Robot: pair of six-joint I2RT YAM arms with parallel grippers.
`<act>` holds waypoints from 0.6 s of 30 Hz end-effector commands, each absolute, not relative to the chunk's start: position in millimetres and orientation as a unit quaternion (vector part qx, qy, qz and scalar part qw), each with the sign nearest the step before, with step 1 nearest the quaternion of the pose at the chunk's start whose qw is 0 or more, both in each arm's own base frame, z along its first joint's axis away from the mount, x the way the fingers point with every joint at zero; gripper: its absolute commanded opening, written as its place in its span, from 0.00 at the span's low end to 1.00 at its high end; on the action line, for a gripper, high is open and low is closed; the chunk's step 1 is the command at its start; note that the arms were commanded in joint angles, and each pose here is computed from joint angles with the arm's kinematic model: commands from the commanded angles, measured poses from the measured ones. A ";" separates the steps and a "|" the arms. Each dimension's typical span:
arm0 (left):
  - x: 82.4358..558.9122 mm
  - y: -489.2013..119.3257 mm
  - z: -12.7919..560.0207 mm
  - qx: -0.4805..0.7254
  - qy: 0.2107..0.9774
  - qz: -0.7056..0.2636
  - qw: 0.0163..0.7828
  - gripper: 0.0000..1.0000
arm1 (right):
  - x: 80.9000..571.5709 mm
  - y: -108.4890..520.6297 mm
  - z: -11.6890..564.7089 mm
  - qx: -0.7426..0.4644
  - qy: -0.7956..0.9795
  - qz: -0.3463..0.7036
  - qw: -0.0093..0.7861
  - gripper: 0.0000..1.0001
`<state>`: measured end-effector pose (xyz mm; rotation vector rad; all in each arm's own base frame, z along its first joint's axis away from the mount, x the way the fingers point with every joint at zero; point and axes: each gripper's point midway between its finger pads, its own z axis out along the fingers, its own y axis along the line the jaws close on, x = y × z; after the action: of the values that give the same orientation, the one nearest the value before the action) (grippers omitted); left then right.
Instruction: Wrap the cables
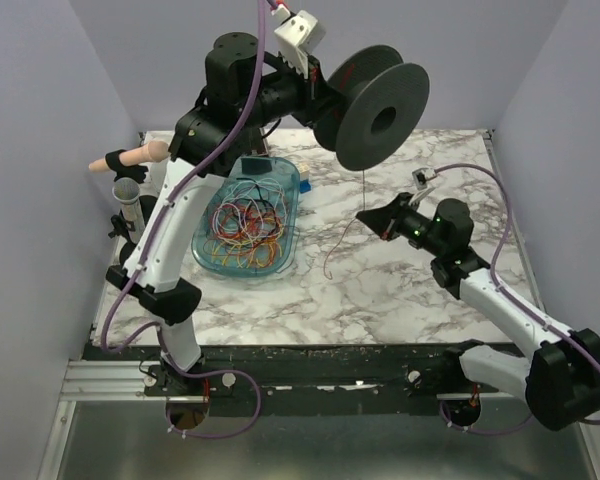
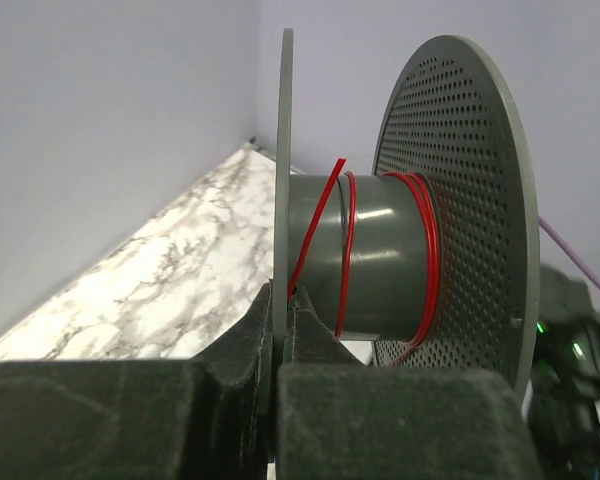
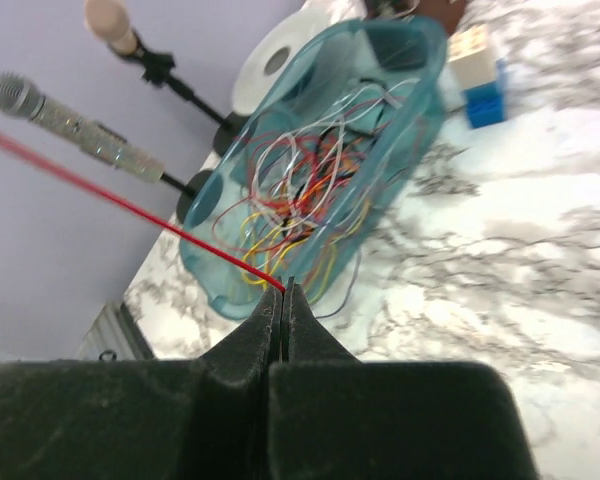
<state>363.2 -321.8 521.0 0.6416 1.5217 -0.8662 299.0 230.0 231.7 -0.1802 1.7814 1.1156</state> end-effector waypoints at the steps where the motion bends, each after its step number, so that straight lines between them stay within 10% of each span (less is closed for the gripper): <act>1: 280.9 -315.0 556.5 0.399 0.558 -0.429 0.588 0.00 | 304.1 197.6 225.0 -0.077 0.743 0.433 0.505 0.01; 18: 270.7 -280.7 376.2 0.673 0.535 -0.099 0.500 0.00 | 250.3 167.3 287.6 -0.310 0.742 0.326 0.497 0.01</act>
<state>251.7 -293.1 376.6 1.5363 1.4419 -0.5696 287.3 161.8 302.6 -0.5405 1.7197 0.7293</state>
